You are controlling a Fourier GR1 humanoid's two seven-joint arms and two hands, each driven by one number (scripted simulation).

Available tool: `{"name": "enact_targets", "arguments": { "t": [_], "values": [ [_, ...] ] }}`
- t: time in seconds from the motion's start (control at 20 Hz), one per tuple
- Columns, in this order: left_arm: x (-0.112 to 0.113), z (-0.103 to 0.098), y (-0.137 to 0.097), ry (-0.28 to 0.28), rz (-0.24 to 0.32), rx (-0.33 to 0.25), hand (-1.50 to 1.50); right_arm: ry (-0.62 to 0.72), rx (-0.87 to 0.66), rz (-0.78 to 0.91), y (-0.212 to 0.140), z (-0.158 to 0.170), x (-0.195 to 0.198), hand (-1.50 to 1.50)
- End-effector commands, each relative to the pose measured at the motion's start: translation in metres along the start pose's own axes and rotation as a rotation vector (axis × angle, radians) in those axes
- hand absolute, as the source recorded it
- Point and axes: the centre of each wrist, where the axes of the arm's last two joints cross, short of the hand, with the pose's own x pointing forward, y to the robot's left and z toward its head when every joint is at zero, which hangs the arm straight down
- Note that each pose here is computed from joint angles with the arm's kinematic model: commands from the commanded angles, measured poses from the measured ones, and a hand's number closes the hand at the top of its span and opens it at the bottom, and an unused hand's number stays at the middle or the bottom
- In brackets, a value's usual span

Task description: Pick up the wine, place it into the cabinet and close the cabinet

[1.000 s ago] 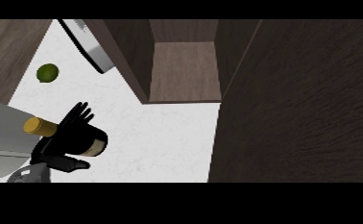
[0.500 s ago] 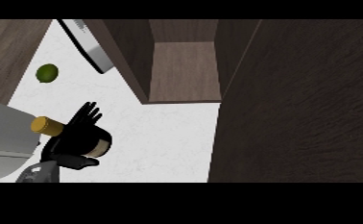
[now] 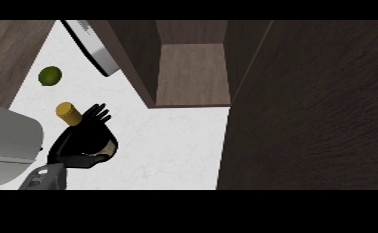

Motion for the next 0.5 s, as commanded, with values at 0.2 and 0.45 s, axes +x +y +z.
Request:
{"name": "enact_targets", "arguments": {
  "t": [0.2, 0.45],
  "values": [
    [-0.012, -0.003, -0.010, -0.121, 0.189, -0.101, 1.50, -0.031, 0.014, -0.018, -0.001, 0.007, 0.019, -1.50],
    [-0.003, -0.013, -0.008, -0.089, 0.223, -0.168, 1.50, -0.010, -0.001, -0.006, -0.006, 0.007, 0.010, -1.50]
  ]
}}
